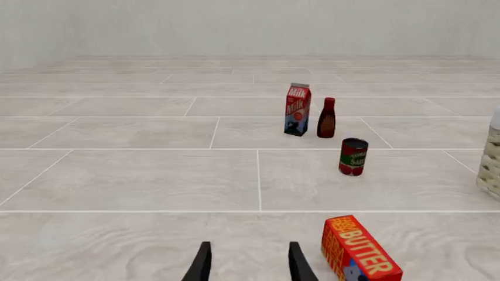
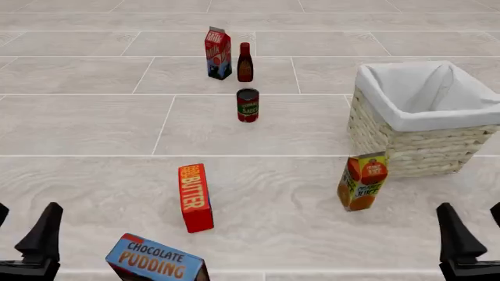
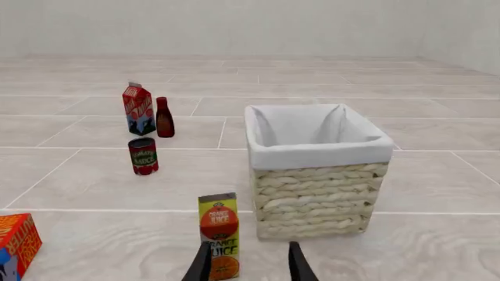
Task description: Pick the tomato sauce and place it in the basket.
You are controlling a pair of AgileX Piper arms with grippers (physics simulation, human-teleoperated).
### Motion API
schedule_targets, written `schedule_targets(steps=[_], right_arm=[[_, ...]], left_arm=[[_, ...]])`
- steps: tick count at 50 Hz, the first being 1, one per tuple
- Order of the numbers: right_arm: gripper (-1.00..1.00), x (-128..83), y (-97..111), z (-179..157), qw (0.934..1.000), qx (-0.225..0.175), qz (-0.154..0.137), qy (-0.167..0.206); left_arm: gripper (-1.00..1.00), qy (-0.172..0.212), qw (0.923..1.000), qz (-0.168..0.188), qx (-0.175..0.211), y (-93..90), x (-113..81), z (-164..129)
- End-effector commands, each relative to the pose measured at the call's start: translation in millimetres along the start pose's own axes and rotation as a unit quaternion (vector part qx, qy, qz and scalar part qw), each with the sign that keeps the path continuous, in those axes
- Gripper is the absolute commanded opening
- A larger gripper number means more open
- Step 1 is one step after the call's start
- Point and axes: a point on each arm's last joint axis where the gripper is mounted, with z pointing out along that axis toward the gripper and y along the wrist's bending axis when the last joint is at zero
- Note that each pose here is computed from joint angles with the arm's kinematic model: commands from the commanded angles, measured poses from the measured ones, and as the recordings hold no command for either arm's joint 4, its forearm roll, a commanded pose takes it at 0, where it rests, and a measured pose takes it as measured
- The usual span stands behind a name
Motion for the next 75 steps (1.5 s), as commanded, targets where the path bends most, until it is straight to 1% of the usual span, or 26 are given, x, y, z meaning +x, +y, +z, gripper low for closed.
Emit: schedule_targets(steps=[1,5,6,7,8,10,12,14,17,23,24,26,28,31,33,35,37,39,42,50,55,58,60,61,66,75], right_arm=[[1.0,-2,1,1,0.9999,-0.006,-0.007,0.003],[1.0,-7,1,7,0.9998,-0.01,-0.015,0.006],[1.0,-8,1,8,0.9997,-0.012,-0.02,0.009],[1.0,-6,2,15,0.9992,-0.012,-0.033,0.019],[1.0,-7,2,14,0.9995,-0.014,-0.027,0.013],[1.0,-9,2,15,0.9995,-0.015,-0.026,0.014],[1.0,-12,3,19,0.9989,-0.022,-0.038,0.015],[1.0,-16,4,23,0.999,-0.025,-0.034,0.015],[1.0,-20,5,34,0.9984,-0.03,-0.042,0.022],[1.0,-25,8,45,0.9978,-0.041,-0.045,0.026],[1.0,-25,8,51,0.9973,-0.043,-0.05,0.033],[1.0,-29,10,54,0.9972,-0.048,-0.049,0.029],[1.0,-29,11,61,0.9965,-0.053,-0.057,0.033],[1.0,-31,13,66,0.9965,-0.055,-0.053,0.034],[1.0,-31,14,72,0.9958,-0.059,-0.059,0.039],[1.0,-32,15,76,0.9957,-0.061,-0.055,0.042],[1.0,-33,16,82,0.995,-0.064,-0.061,0.047],[1.0,-37,17,85,0.995,-0.067,-0.058,0.047],[1.0,-37,22,94,0.9934,-0.08,-0.064,0.052],[1.0,-37,33,114,0.9905,-0.104,-0.069,0.057],[1.0,-37,39,127,0.9888,-0.113,-0.076,0.061],[1.0,-37,42,131,0.9884,-0.117,-0.073,0.063],[1.0,-35,44,135,0.9877,-0.121,-0.075,0.065],[1.0,-36,46,137,0.9872,-0.126,-0.073,0.065],[1.0,-36,54,149,0.9846,-0.139,-0.081,0.07],[1.0,-37,72,170,0.9802,-0.163,-0.078,0.08]], left_arm=[[1.0,0.0,1.0,0.0,0.0,0.0,-0.7,0],[1.0,0.0,1.0,0.0,0.0,0.0,-0.7,0],[1.0,0.0,1.0,0.0,0.0,0.0,-0.7,0],[1.0,0.0,1.0,0.0,0.0,0.0,-0.7,0],[1.0,0.0,1.0,0.0,0.0,0.0,-0.7,0],[1.0,0.0,1.0,0.0,0.0,0.0,-0.7,0],[1.0,0.0,1.0,0.0,0.0,0.0,-0.7,0],[1.0,0.0,1.0,0.0,0.0,0.0,-0.7,0],[1.0,0.0,1.0,0.0,0.0,0.0,-0.7,0],[1.0,0.0,1.0,0.0,0.0,0.0,-0.7,0],[1.0,0.0,1.0,0.0,0.0,0.0,-0.7,0],[1.0,0.0,1.0,0.0,0.0,0.0,-0.7,0],[1.0,0.0,1.0,0.0,0.0,0.0,-0.7,0],[1.0,0.0,1.0,0.0,0.0,0.0,-0.7,0],[1.0,0.0,1.0,0.0,0.0,0.0,-0.7,0],[1.0,0.0,1.0,0.0,0.0,0.0,-0.7,0],[1.0,0.0,1.0,0.0,0.0,0.0,-0.7,0],[1.0,0.0,1.0,0.0,0.0,0.0,-0.7,0],[1.0,0.0,1.0,0.0,0.0,0.0,-0.7,0],[1.0,0.0,1.0,0.0,0.0,0.0,-0.7,0],[1.0,0.0,1.0,0.0,0.0,0.0,-0.7,0],[1.0,0.0,1.0,0.0,0.0,0.0,-0.7,0],[1.0,0.0,1.0,0.0,0.0,0.0,-0.7,0],[1.0,0.0,1.0,0.0,0.0,0.0,-0.7,0],[1.0,0.0,1.0,0.0,0.0,0.0,-0.7,0],[1.0,0.0,1.0,0.0,0.0,0.0,-0.7,0]])
